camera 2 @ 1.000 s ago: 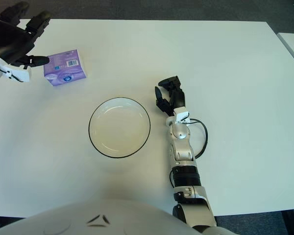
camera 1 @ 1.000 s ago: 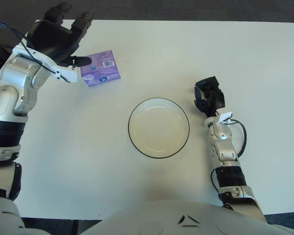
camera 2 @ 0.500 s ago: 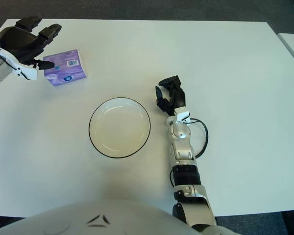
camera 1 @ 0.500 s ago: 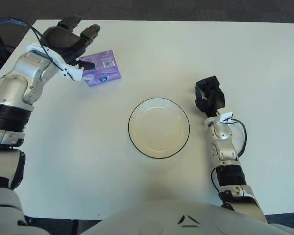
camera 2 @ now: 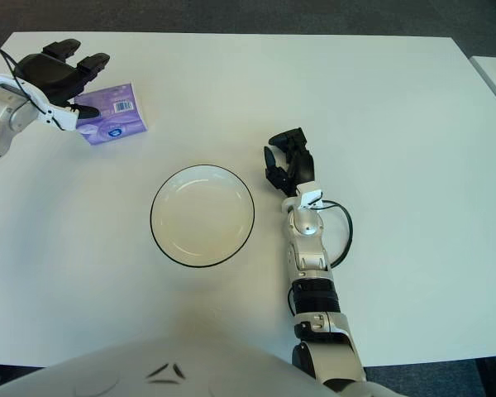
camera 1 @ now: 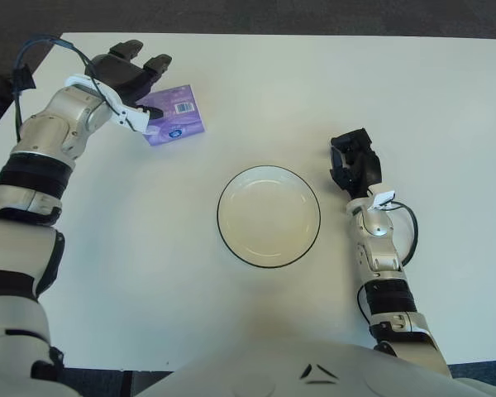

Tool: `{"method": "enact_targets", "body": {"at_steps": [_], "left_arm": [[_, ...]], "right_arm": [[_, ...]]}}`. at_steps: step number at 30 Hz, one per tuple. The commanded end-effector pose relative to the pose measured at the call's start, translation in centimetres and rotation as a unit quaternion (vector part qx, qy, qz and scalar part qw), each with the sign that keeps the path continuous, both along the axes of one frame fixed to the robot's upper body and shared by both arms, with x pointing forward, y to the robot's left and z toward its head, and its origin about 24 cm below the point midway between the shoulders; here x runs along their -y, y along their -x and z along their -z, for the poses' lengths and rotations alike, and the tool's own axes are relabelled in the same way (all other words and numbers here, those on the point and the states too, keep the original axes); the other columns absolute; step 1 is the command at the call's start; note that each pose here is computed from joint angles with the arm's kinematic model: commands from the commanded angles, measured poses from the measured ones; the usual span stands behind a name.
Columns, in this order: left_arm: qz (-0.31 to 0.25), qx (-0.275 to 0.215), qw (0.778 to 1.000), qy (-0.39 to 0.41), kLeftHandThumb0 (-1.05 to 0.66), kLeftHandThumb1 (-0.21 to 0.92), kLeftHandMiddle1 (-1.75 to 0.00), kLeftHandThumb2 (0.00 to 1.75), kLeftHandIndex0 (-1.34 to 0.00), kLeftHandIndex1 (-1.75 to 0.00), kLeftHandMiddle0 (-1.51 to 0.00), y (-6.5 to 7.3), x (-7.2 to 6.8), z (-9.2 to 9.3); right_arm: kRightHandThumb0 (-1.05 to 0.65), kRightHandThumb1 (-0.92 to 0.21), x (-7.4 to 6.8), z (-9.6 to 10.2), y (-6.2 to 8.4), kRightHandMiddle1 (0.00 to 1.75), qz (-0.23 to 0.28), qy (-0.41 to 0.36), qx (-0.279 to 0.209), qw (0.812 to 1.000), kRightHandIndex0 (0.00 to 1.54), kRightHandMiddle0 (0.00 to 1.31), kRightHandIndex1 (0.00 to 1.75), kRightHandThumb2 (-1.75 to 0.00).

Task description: Put the tissue paper into the plate.

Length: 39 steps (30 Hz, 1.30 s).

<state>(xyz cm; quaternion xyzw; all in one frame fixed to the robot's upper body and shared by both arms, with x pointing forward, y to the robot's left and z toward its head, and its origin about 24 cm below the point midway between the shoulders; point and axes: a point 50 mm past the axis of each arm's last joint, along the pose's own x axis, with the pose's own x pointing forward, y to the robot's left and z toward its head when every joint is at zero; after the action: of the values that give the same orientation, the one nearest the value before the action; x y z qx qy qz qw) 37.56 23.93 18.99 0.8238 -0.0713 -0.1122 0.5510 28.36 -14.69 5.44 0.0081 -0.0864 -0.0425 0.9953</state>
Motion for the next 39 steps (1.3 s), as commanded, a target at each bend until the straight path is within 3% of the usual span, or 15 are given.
{"method": "enact_targets", "body": {"at_steps": [1,39], "left_arm": [[0.003,0.001,1.0,0.0,-1.05,0.92,0.0,0.81,0.0,-0.11,-0.01,-0.2,-0.1,-0.3],[-0.021,-0.055,0.998,0.029,-1.05,0.92,-0.02,0.79,0.0,-0.18,-0.08,-1.4,0.6,1.5]], "right_arm": [[-0.34,-0.92,0.5,4.3,1.8,1.71,0.01,-0.01,-0.103,0.995,0.42,0.21,1.02,-0.49],[-0.35,-0.92,0.7,4.2,1.8,1.69,0.027,0.014,-0.114,0.993,0.41,0.24,1.0,-0.47]]}}
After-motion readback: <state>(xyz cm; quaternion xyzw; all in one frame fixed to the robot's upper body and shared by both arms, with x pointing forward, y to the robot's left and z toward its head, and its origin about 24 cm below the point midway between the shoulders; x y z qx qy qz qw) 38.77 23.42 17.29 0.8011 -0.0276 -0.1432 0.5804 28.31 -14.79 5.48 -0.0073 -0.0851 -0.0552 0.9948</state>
